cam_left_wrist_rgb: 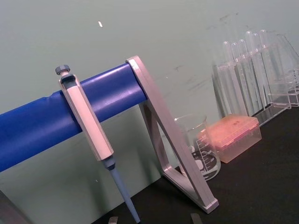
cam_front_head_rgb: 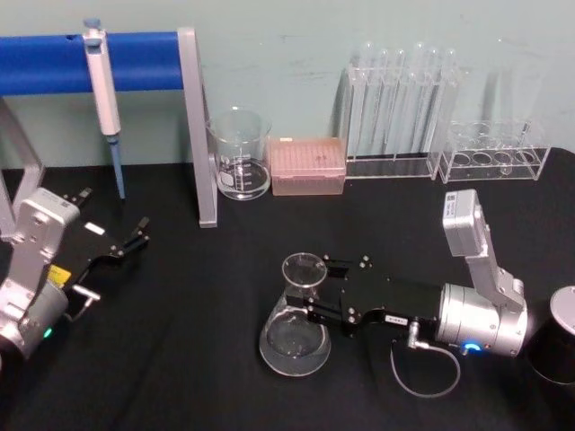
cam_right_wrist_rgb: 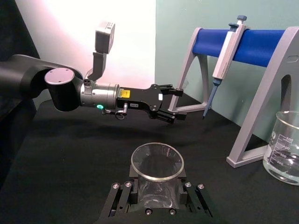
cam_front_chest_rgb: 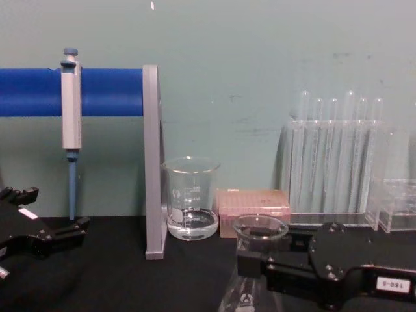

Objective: Grasp the erlenmeyer flask with one hand, shake it three times, then place it back.

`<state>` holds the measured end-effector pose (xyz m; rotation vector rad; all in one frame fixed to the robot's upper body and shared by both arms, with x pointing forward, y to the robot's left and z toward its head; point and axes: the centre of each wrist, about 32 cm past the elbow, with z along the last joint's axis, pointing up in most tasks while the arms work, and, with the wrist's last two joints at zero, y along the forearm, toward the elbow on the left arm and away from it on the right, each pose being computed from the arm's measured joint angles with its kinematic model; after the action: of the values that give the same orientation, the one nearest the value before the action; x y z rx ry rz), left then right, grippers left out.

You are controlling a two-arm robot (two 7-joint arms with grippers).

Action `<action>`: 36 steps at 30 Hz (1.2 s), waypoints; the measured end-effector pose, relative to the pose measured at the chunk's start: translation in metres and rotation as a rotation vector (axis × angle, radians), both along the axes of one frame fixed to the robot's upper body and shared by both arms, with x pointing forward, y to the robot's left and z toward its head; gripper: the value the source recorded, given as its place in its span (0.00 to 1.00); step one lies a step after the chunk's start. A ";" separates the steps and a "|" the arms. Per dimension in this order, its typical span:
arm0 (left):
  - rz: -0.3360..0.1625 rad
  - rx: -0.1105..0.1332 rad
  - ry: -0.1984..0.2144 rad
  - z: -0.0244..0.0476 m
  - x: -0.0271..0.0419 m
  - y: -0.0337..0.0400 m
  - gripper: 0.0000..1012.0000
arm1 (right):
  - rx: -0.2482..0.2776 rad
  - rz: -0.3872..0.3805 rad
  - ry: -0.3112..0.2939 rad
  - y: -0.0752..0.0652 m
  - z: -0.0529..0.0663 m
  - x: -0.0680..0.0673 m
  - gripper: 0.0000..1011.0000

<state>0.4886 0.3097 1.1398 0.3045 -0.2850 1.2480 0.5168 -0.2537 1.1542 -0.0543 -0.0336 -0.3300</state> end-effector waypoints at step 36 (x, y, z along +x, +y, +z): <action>0.000 0.000 0.000 0.0000 0.0000 0.0000 0.99 | -0.011 0.003 0.038 0.000 -0.009 0.007 0.44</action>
<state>0.4886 0.3097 1.1398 0.3045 -0.2850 1.2480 0.5243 -0.2540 1.1453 -0.0711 0.0023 -0.3261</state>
